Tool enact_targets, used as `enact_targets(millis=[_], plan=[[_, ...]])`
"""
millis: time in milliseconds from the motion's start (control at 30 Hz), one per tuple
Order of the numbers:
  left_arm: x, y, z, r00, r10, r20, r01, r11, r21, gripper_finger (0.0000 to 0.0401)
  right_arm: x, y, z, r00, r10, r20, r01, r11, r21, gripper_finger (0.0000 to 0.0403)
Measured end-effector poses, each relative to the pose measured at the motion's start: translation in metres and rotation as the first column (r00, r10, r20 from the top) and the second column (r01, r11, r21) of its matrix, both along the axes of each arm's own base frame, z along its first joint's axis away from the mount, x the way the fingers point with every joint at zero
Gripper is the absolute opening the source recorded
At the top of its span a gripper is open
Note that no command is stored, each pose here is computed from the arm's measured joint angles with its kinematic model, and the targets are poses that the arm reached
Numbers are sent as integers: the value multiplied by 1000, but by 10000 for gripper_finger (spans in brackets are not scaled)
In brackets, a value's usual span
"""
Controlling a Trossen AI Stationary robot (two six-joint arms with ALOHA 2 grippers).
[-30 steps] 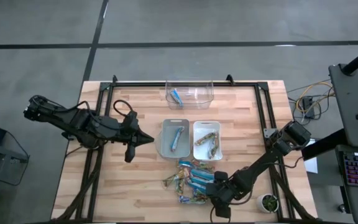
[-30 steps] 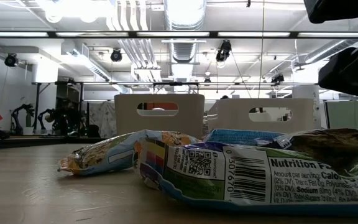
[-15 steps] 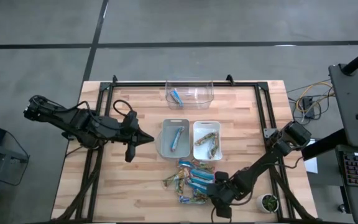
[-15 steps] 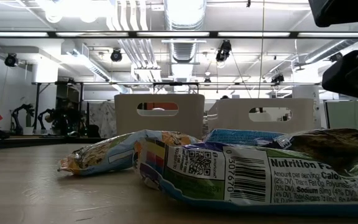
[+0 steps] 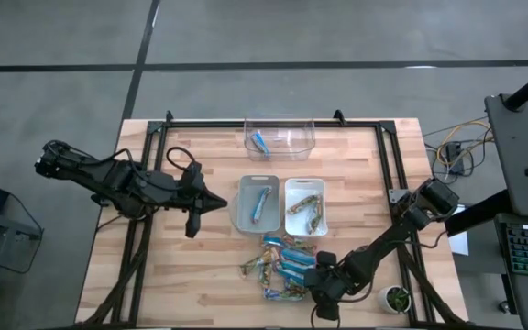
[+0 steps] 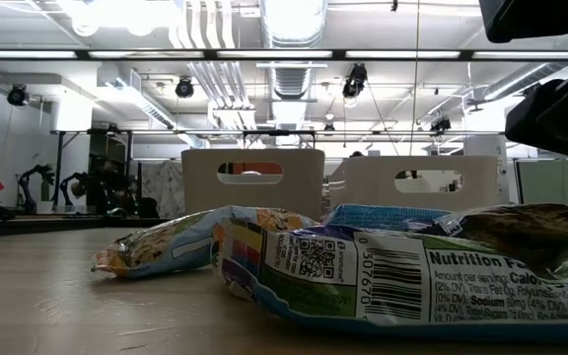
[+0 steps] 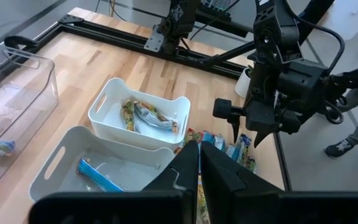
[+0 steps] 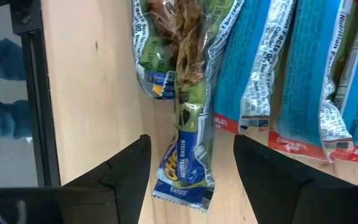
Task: Pick and place Granola Bars by type
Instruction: Put the blue granola bar into the transparent bin
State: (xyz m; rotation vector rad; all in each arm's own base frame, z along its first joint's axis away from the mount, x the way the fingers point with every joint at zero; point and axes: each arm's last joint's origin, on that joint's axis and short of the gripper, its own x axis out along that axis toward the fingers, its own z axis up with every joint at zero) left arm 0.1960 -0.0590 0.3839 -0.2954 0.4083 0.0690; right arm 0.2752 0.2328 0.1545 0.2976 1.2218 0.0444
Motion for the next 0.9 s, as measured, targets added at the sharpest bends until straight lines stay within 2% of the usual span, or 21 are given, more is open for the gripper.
enact_targets(millis=[133,300,400,567,733,900], plan=[[0,0,0,1000,0,0,0,1000,1,0,-1,4,2,1000,-8,2,8,1000,18,219],[0,0,0,1000,2,0,-2,1000,-2,0,-9,6,16,996,10,-90,-15,998,-57,219],[0,0,0,1000,1,0,-1,1000,-1,0,-8,11,34,994,57,-97,-65,995,-81,219],[0,0,0,1000,0,0,0,1000,2,0,-2,23,67,992,116,-53,-118,992,-33,219],[0,0,0,1000,0,0,0,1000,0,0,3,30,89,995,103,-13,-103,994,38,219],[0,0,0,1000,-1,0,1,1000,1,0,2,30,93,995,93,-40,-92,995,26,219]])
